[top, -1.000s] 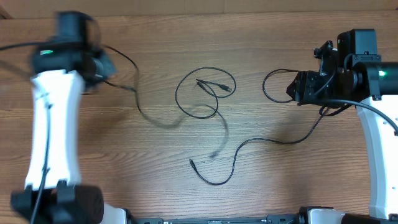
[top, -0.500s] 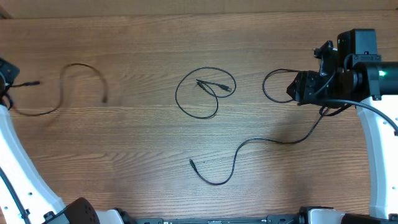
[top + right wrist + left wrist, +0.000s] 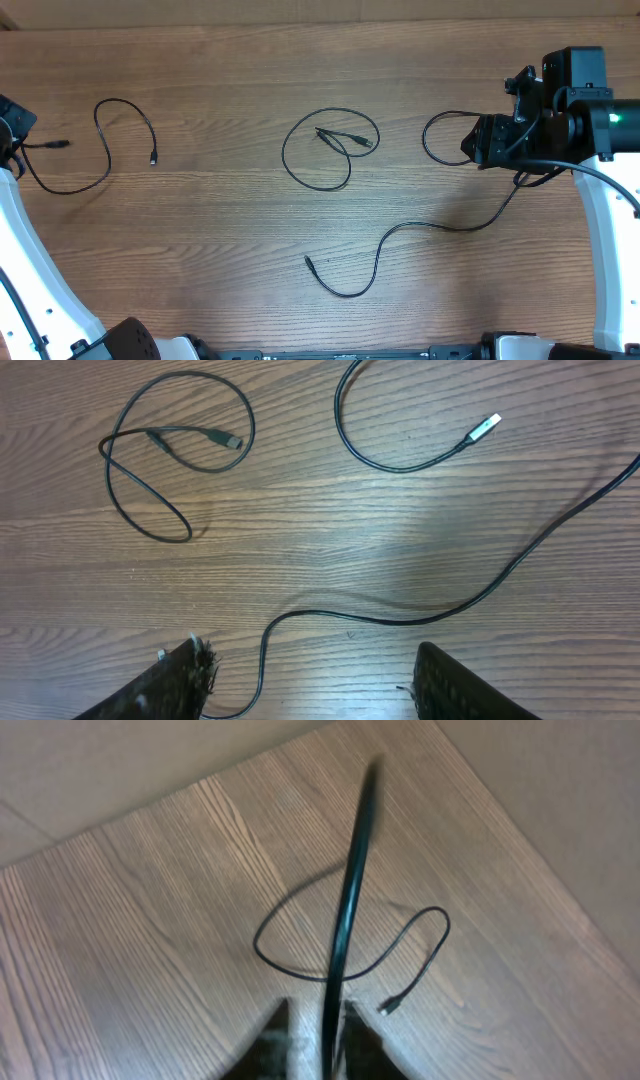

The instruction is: Untangle cables

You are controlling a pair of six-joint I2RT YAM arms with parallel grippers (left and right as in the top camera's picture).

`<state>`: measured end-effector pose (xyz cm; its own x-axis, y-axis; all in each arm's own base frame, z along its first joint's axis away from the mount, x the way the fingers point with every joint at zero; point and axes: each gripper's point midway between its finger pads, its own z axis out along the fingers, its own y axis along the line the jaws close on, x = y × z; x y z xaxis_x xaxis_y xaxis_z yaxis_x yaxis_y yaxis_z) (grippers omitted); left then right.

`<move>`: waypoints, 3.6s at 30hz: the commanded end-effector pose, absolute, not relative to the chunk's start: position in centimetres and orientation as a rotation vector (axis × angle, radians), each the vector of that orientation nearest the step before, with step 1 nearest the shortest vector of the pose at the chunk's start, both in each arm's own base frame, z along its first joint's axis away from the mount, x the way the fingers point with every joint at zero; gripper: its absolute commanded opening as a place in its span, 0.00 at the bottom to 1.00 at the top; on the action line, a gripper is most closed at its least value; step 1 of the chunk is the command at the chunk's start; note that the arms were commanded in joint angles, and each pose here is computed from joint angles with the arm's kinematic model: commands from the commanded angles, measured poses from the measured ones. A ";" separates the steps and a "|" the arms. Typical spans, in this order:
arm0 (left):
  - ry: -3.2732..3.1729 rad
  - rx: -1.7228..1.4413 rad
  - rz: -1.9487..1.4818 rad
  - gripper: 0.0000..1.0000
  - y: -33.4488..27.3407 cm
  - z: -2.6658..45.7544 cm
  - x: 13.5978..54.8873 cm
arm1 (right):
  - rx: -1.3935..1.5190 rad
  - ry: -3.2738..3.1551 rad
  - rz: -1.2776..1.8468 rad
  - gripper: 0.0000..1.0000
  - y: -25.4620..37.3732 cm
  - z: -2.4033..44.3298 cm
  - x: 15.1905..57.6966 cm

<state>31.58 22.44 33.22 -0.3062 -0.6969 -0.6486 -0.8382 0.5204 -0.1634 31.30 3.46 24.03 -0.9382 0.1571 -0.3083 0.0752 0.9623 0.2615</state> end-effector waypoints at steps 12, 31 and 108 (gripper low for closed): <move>2.128 -1.073 0.131 0.43 19.1 34.8 33.2 | 0.165 2.762 0.342 0.63 3.3 24.6 31.7; 2.704 -0.096 -0.224 0.45 -0.6 30.8 30.7 | 0.298 2.812 0.255 0.75 1.5 24.0 30.5; 2.917 0.108 -0.425 0.76 -25.8 10.9 41.0 | 0.705 2.790 0.176 1.00 -5.6 23.7 28.3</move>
<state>41.40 -24.50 12.71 -0.9694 0.0431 -0.2415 0.1090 0.9577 -0.2663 27.95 -5.54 22.85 -0.8525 0.4879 -0.1875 0.4613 0.8710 0.1689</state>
